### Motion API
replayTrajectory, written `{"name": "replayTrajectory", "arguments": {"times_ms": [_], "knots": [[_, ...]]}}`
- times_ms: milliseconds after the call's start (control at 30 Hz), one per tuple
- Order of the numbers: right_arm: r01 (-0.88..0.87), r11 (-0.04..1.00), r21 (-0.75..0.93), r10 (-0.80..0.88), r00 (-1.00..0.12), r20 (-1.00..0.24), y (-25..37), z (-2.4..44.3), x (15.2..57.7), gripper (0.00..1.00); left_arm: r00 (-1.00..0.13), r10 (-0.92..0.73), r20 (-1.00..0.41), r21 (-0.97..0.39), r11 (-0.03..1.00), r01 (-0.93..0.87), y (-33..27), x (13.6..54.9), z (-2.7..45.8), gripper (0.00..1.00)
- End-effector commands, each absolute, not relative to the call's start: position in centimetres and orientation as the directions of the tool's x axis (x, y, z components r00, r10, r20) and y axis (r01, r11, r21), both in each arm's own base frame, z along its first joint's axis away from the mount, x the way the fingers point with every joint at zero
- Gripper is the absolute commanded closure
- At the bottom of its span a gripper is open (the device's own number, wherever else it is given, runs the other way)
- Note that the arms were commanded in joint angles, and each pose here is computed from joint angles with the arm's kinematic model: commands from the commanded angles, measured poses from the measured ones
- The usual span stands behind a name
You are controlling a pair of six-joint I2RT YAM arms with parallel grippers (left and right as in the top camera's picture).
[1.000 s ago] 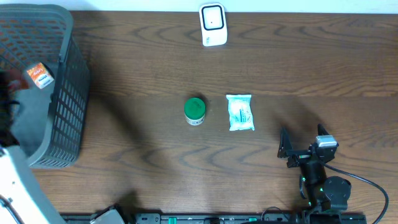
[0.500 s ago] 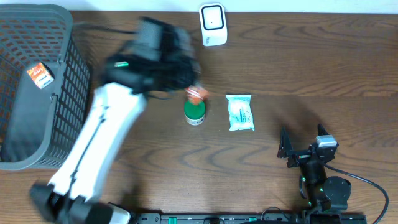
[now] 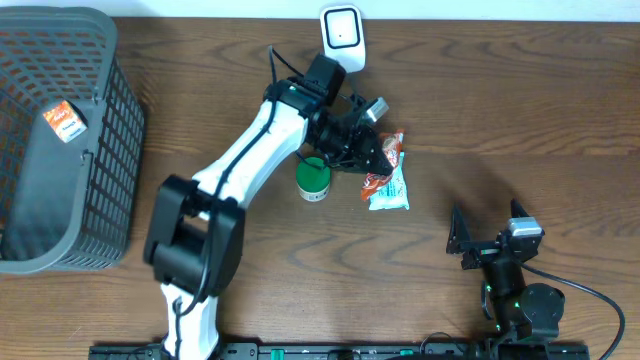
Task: Scan the item barcode
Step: 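Carry the chocolate bar under the scanner and hold it there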
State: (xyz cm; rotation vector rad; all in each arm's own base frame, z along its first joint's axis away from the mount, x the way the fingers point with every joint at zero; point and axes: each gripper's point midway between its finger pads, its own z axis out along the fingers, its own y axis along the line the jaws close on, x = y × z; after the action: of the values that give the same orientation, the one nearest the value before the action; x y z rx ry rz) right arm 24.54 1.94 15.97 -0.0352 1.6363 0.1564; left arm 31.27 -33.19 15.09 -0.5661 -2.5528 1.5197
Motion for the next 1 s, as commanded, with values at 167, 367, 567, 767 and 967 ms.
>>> {"name": "replayTrajectory", "arguments": {"times_ms": [167,367,567,767,967], "knots": [[-0.137,0.986,0.091,0.081,-0.076,-0.994,2.4,15.9,24.5,0.01,-0.914,0.361,-0.186,-0.814,0.465,0.349,-33.7,34.1,11.6,0.93],[-0.137,0.986,0.091,0.081,-0.076,-0.994,2.4,15.9,24.5,0.01,-0.956,0.214,-0.201,-0.451,0.846,0.285,-30.3,37.9,6.2,0.92],[-0.137,0.986,0.091,0.081,-0.076,-0.994,2.4,15.9,24.5,0.01,-0.903,0.311,-0.295,-0.354,0.843,0.406,-33.2,36.9,6.0,0.93],[-0.137,0.986,0.091,0.081,-0.076,-0.994,2.4,15.9,24.5,0.01,-0.823,0.415,-0.389,-0.192,0.837,0.513,-35.2,36.2,5.9,0.92],[-0.137,0.986,0.091,0.081,-0.076,-0.994,2.4,15.9,24.5,0.01,-0.793,0.412,-0.448,-0.204,0.817,0.539,-37.8,35.8,6.6,0.92]]}}
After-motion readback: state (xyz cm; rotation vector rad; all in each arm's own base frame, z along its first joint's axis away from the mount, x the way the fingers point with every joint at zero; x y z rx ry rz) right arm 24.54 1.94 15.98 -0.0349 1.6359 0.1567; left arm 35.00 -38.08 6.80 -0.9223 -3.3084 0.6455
